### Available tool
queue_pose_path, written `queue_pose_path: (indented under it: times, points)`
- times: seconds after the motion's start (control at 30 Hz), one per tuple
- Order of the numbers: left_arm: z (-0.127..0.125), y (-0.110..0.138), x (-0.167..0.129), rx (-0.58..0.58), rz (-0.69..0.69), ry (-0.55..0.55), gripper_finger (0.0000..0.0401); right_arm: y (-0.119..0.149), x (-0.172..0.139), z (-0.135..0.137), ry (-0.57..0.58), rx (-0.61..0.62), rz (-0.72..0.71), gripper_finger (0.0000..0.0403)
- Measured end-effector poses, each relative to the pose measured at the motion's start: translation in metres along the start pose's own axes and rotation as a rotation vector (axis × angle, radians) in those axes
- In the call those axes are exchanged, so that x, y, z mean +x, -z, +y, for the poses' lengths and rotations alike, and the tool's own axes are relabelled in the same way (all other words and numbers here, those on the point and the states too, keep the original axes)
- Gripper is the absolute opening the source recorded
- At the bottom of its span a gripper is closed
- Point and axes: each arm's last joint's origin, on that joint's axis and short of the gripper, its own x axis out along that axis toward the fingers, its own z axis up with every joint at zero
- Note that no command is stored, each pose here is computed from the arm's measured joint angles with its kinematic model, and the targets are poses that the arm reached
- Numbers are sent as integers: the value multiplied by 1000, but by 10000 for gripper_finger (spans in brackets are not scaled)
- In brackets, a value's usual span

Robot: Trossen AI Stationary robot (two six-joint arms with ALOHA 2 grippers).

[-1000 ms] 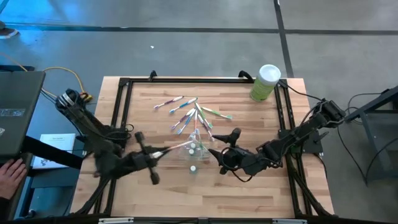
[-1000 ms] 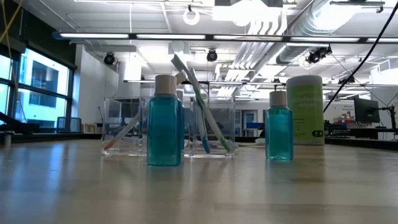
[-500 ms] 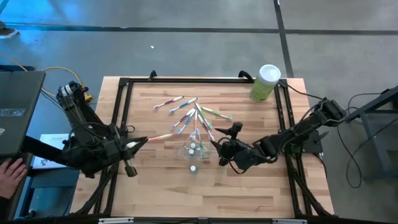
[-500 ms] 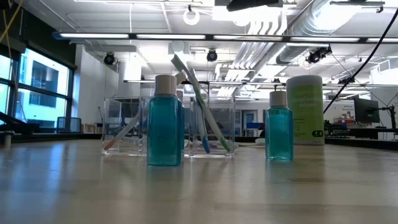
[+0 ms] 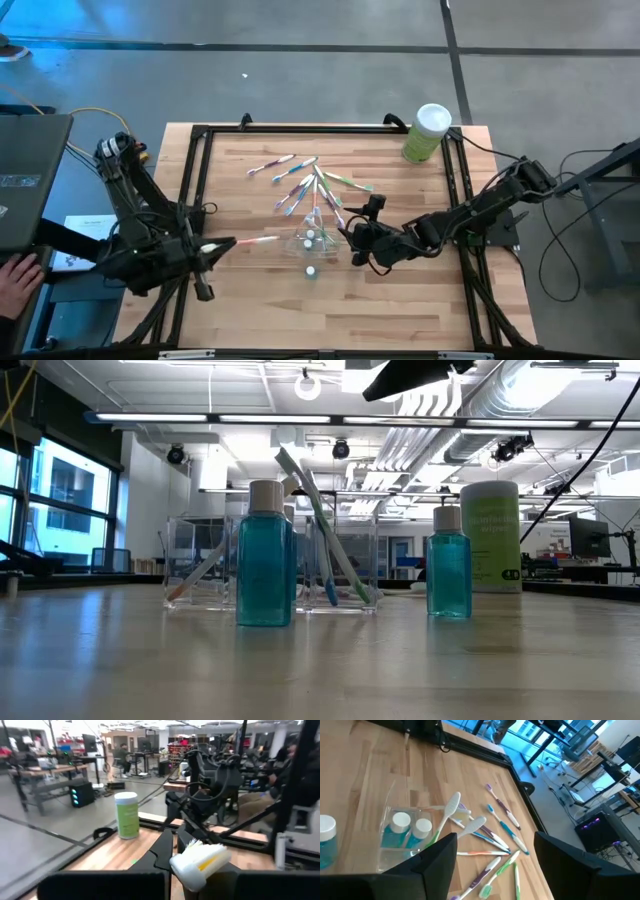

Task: Pick & Place toothbrushing station
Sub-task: Put the orange toothbrush into the transparent organizer

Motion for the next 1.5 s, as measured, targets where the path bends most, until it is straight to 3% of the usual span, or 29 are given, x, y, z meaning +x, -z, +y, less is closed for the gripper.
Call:
queue_pose_path:
  times: [0.23, 0.57, 0.83, 1.0, 1.17, 1.33, 1.5]
  points:
    - [-3, 2, -24, -79, 17, 105, 4, 0, 0, 0, 0, 0, 2, 256]
    - [-39, 41, -36, -72, 19, 157, 4, 2, 0, 1, -25, 1, 18, 256]
    - [-51, 54, -3, -151, 44, 340, 4, 2, 0, 1, -25, 2, 18, 256]
    - [-43, 64, 29, -185, 185, 451, 4, 2, 0, 2, -52, 5, 18, 256]
    - [-22, 70, 64, -228, 361, 435, 4, 3, 0, 2, -54, 15, 20, 256]
    - [-4, 60, 88, -290, 488, 443, 4, 4, 0, 2, -54, 15, 34, 256]
    - [7, 47, 100, -280, 560, 440, 4, 4, 0, 2, -53, 15, 35, 256]
